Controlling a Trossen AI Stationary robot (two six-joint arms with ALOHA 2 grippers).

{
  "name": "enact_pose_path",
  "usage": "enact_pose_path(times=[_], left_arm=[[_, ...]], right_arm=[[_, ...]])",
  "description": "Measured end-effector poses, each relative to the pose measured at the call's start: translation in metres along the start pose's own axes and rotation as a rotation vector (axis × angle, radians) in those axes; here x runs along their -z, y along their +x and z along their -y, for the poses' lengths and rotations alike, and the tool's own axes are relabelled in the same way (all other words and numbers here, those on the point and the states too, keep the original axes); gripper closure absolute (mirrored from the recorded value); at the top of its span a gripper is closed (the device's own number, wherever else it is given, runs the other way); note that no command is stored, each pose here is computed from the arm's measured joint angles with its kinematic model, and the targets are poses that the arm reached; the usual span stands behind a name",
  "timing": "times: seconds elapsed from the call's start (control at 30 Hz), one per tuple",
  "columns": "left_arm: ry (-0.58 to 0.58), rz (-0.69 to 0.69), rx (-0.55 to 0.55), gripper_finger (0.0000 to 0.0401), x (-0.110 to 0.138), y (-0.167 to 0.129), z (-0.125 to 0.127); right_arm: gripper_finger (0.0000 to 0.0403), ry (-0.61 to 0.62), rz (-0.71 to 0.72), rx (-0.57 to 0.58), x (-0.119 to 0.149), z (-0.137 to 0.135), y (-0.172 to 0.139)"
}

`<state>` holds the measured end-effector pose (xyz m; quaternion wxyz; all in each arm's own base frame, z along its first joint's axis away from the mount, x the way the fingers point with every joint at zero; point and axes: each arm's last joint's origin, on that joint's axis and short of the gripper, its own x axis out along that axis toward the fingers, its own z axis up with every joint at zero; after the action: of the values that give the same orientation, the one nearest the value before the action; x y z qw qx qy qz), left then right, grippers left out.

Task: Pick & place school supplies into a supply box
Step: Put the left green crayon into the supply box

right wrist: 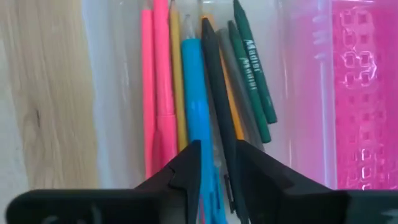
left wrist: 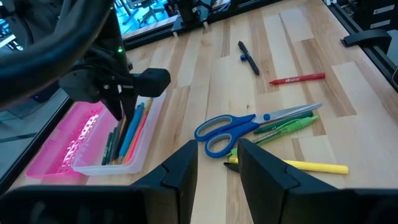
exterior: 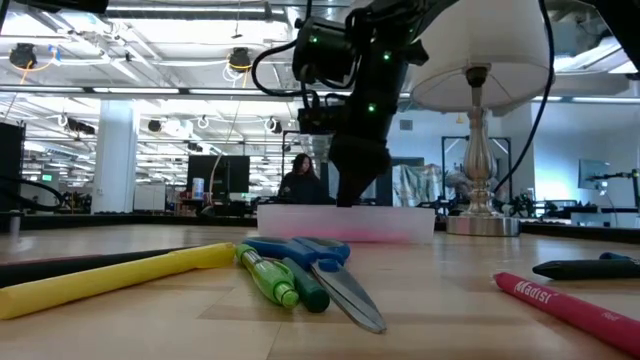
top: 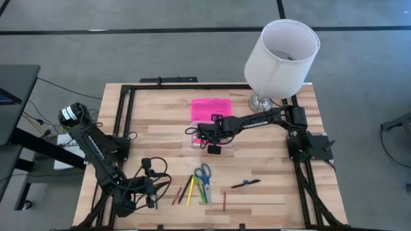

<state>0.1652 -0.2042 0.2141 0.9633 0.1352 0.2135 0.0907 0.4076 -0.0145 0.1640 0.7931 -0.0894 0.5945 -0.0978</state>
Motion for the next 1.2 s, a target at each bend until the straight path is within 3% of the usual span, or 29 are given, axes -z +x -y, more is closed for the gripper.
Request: enact_pose_path(times=[0.2,0.4,0.7,0.87,1.07,1.2], left_arm=[[-0.011,0.004,-0.032,0.0292,0.003,0.002,0.001],[-0.041,0.008,-0.084,0.0292,0.007,0.01,0.004],[-0.145,-0.118,0.107,0.0292,0.004,0.02,0.006],[-0.157,-0.171,0.231,0.0292,0.005,0.022,0.013],[-0.039,-0.224,0.357,0.0292,0.02,0.039,0.04],[-0.099,-0.335,0.373,0.0292,0.029,0.043,0.044]], right_arm=[[0.0301,0.036,-0.007,-0.02,0.007,-0.008,-0.039],[0.0305,-0.031,0.094,-0.092,0.018,-0.053,-0.104],[0.0305,-0.203,0.298,-0.044,0.055,-0.139,-0.177],[0.0305,-0.233,0.375,0.007,0.078,-0.178,-0.194],[0.0305,-0.233,0.462,0.07,0.108,-0.211,-0.194],[0.0305,-0.201,0.506,0.113,0.125,-0.222,-0.193]])
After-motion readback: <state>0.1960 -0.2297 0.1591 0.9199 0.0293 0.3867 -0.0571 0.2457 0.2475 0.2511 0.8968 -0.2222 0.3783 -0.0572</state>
